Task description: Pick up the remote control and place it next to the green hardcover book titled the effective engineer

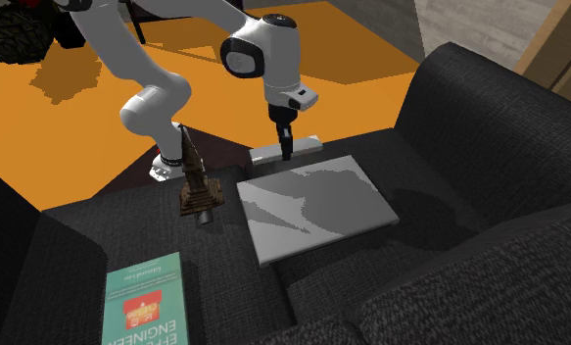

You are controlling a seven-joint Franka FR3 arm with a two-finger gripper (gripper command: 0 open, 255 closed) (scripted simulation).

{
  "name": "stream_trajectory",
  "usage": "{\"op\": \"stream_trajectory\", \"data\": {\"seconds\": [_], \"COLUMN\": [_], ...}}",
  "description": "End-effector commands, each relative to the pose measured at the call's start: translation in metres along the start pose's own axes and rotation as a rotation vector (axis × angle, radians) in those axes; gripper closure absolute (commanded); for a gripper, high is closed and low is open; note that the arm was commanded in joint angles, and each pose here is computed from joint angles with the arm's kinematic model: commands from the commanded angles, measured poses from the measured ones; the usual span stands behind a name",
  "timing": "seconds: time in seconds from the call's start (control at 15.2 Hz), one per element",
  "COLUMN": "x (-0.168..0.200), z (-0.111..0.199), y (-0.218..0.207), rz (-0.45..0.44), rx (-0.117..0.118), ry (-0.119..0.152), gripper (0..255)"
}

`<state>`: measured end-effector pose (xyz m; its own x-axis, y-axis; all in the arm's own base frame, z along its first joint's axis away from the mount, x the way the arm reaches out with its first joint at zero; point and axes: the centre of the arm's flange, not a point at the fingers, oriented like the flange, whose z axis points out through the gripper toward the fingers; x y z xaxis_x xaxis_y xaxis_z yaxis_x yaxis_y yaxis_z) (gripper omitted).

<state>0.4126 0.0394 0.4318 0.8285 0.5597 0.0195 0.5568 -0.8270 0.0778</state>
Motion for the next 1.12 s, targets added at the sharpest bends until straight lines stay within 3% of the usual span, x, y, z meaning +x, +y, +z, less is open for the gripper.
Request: {"op": "stream_trajectory", "data": {"seconds": [0.0, 1.06], "x": [-0.008, -0.079], "z": [0.001, 0.013], "y": [0.022, 0.22], "rz": [-0.002, -0.002], "rx": [0.0, 0.0], "ry": [0.0, 0.0], "gripper": [255, 255]}}
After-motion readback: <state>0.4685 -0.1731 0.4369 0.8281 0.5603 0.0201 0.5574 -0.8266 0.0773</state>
